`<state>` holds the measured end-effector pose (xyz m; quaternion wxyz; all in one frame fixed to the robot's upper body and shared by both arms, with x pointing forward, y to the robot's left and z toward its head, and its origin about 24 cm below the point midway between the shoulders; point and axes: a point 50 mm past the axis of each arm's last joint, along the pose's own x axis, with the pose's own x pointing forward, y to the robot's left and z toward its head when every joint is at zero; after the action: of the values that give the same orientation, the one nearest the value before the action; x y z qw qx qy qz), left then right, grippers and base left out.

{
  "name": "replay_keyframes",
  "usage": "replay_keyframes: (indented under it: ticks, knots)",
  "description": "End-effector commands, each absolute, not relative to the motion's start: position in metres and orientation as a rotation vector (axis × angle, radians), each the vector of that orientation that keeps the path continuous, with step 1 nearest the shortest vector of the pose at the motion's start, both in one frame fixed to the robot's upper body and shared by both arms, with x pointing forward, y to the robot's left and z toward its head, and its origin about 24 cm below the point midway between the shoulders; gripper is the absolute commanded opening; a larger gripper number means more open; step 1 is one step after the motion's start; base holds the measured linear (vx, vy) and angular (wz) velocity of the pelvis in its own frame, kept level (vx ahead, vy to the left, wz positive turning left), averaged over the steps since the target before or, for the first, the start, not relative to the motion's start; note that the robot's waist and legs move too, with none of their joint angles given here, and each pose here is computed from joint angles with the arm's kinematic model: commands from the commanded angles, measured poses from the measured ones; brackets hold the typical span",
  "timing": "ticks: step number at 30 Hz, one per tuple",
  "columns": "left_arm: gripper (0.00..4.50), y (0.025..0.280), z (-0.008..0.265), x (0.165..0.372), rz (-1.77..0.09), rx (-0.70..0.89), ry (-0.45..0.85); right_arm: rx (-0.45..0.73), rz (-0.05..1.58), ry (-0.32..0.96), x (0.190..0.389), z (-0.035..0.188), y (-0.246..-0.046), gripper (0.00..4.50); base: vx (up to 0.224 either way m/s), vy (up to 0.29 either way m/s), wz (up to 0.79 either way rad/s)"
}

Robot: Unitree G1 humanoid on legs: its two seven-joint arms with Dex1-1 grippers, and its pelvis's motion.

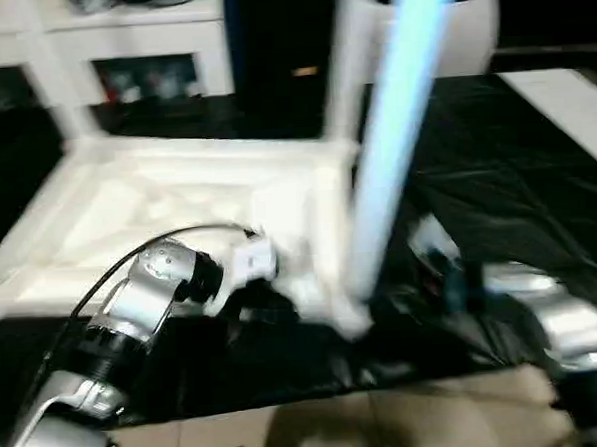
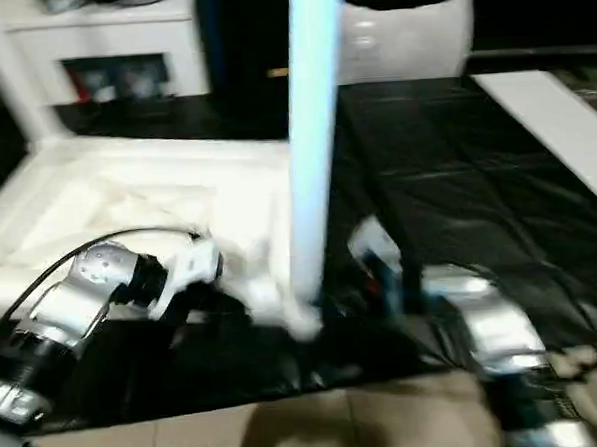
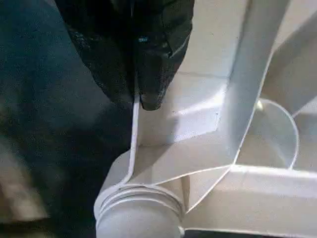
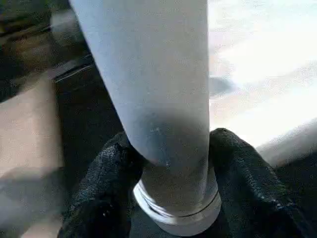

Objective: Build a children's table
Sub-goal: Rotate leg to tighten

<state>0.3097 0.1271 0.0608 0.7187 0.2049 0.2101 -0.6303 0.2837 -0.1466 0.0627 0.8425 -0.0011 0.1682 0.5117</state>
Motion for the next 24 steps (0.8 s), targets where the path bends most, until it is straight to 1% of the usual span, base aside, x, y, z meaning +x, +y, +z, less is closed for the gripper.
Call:
replay_keyframes:
  ticks: [1,2,3,4,5,6,10,11,12,13,15,16,18,19,21,22,23,24]
  knots:
    - [0.0,0.077,0.076,0.308,-1.49,0.389,0.307,0.004,1.041,0.379,0.289,0.057,-0.118,1.95,0.0,0.0,0.0]
    - [0.0,0.074,0.076,0.311,-1.455,0.386,0.305,0.008,0.985,0.387,0.293,0.055,-0.114,1.93,0.0,0.0,0.0]
    - [0.0,0.066,0.078,0.322,-1.341,0.375,0.295,0.012,0.845,0.379,0.305,0.053,-0.105,1.93,0.0,0.0,0.0]
    - [0.0,0.066,0.078,0.322,-1.341,0.375,0.295,0.012,0.845,0.379,0.305,0.053,-0.105,1.93,0.0,0.0,0.0]
    - [0.0,0.061,0.08,0.332,-1.233,0.356,0.29,0.044,0.753,0.377,0.313,0.053,-0.098,1.93,0.0,0.0,0.0]
    - [0.0,0.061,0.08,0.332,-1.233,0.356,0.29,0.044,0.753,0.377,0.313,0.053,-0.098,1.93,0.0,0.0,0.0]
    - [0.0,0.057,0.083,0.339,-1.159,0.355,0.282,0.085,0.691,0.364,0.319,0.054,-0.087,1.93,0.0,0.0,0.0]
    - [0.0,0.056,0.084,0.34,-1.16,0.361,0.278,0.095,0.69,0.347,0.321,0.056,-0.083,2.46,0.0,0.0,0.0]
    - [0.0,0.056,0.084,0.34,-1.16,0.361,0.278,0.095,0.69,0.347,0.321,0.056,-0.083,2.46,0.0,0.0,0.0]
    - [0.0,0.056,0.083,0.339,-1.167,0.371,0.279,0.112,0.691,0.335,0.32,0.058,-0.081,2.6,0.0,0.0,0.0]
    - [0.0,0.056,0.083,0.339,-1.167,0.371,0.279,0.112,0.691,0.335,0.32,0.058,-0.081,2.7,0.0,0.0,0.0]
    - [0.0,0.059,0.081,0.336,-1.187,0.389,0.283,0.113,0.695,0.312,0.317,0.06,-0.086,2.83,0.0,0.0,0.0]
    - [0.0,0.061,0.08,0.336,-1.189,0.392,0.287,0.108,0.692,0.305,0.317,0.06,-0.088,3.04,0.0,0.0,0.0]
    - [0.0,0.069,0.078,0.333,-1.228,0.406,0.289,0.072,0.765,0.27,0.31,0.061,-0.104,3.08,0.0,0.0,0.0]
    - [0.0,0.072,0.078,0.331,-1.254,0.417,0.279,0.048,0.81,0.257,0.306,0.062,-0.109,3.3,0.0,0.0,0.0]
    - [0.0,0.075,0.077,0.328,-1.292,0.428,0.271,0.015,0.858,0.248,0.302,0.063,-0.114,3.42,0.0,0.0,0.0]
    - [0.0,0.075,0.077,0.328,-1.292,0.428,0.271,0.015,0.858,0.248,0.302,0.063,-0.114,3.49,0.0,0.0,0.0]
    - [0.0,0.079,0.075,0.325,-1.328,0.443,0.28,-0.011,0.907,0.255,0.298,0.063,-0.122,3.53,0.0,0.0,0.0]
